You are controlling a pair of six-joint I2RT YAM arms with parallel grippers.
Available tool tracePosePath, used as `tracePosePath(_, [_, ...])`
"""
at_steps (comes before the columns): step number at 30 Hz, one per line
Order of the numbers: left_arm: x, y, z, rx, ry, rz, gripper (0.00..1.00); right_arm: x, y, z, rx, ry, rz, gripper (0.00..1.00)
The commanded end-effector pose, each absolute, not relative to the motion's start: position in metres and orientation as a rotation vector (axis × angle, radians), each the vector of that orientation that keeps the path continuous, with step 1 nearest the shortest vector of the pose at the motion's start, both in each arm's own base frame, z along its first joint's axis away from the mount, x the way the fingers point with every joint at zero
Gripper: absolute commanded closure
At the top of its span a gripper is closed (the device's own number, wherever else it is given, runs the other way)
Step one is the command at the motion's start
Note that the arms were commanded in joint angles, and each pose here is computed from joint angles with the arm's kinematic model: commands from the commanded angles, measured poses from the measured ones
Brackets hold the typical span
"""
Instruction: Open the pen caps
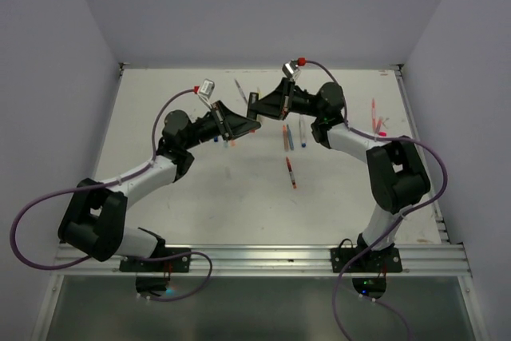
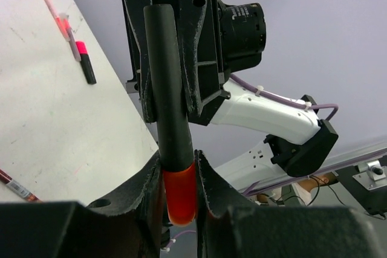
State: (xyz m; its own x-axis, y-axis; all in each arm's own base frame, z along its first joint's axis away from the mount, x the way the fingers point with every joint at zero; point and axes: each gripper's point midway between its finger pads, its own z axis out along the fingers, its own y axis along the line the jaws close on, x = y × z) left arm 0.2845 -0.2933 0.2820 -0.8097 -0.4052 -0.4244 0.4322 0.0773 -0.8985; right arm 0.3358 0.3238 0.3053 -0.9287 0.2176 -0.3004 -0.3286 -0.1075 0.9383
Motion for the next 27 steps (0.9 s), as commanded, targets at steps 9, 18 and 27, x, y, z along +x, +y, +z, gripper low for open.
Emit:
tracePosePath(9, [0.250, -0.292, 0.226, 0.291, 2.156, -1.490, 1.00, 0.407, 0.285, 0.328, 0.199, 1.764, 1.663, 1.00])
tracePosePath(18, [0.236, -0.287, 0.219, 0.395, 2.159, -1.341, 1.00, 0.424, 0.262, 0.339, 0.219, 1.800, 1.352, 1.00])
tracePosePath(27, [0.291, -0.193, 0.149, -0.075, 2.457, -0.602, 1.00, 0.412, 0.206, 0.223, 0.115, 2.426, 0.708, 1.00])
